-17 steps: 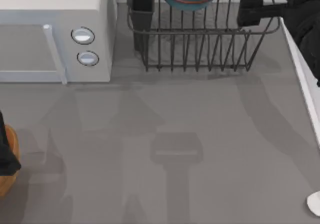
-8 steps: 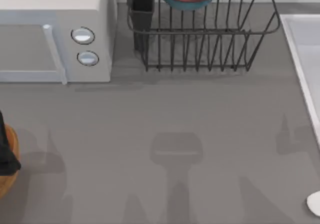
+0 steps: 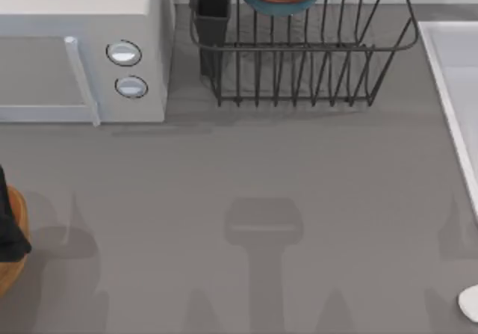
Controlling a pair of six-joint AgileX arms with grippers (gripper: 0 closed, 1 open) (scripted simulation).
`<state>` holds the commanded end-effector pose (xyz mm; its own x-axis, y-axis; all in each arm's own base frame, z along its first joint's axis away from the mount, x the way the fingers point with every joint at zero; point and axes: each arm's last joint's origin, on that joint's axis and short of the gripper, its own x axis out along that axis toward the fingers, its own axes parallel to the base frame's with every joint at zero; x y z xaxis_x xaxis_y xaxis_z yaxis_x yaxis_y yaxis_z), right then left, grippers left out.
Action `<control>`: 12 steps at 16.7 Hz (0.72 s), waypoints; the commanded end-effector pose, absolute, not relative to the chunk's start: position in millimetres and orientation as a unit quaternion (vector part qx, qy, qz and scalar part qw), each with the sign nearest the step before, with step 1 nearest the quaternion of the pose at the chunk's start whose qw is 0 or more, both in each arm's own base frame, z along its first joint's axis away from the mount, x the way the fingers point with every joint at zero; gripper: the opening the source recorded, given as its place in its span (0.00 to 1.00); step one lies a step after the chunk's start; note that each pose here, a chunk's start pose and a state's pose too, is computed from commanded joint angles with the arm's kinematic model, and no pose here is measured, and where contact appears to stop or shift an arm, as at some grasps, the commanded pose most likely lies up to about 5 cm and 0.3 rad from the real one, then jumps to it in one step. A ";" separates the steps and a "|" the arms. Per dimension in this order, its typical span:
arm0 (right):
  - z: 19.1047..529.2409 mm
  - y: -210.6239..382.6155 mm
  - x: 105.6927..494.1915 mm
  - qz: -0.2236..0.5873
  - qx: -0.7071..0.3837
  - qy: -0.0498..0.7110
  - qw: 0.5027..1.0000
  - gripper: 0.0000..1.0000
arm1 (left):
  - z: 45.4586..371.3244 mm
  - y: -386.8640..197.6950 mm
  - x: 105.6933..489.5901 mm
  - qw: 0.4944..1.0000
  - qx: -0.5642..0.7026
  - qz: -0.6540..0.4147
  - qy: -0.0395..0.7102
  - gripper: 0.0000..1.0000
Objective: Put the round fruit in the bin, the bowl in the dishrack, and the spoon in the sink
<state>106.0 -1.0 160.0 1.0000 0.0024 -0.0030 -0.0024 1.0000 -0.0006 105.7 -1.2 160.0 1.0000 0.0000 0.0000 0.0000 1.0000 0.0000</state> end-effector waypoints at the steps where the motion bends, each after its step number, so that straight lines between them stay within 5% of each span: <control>1: 160.0 -1.2 105.7 0.000 0.000 0.000 1.000 1.00 | 160.0 -1.2 105.7 1.000 0.000 0.000 0.000 1.00; 7: 160.6 -1.1 106.0 0.000 -0.005 0.006 1.000 1.00 | 160.0 -1.2 105.7 1.000 0.000 0.000 0.000 1.00; 12: 169.1 -2.9 111.3 0.007 -0.100 0.119 0.988 1.00 | 160.0 -1.2 105.7 1.000 0.000 0.000 0.000 1.00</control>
<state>111.3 -2.9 169.1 0.9718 -0.0094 -0.2358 -0.0380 0.9799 -0.1958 105.7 -1.2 160.0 1.0000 0.0000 0.0000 0.0000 1.0000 0.0000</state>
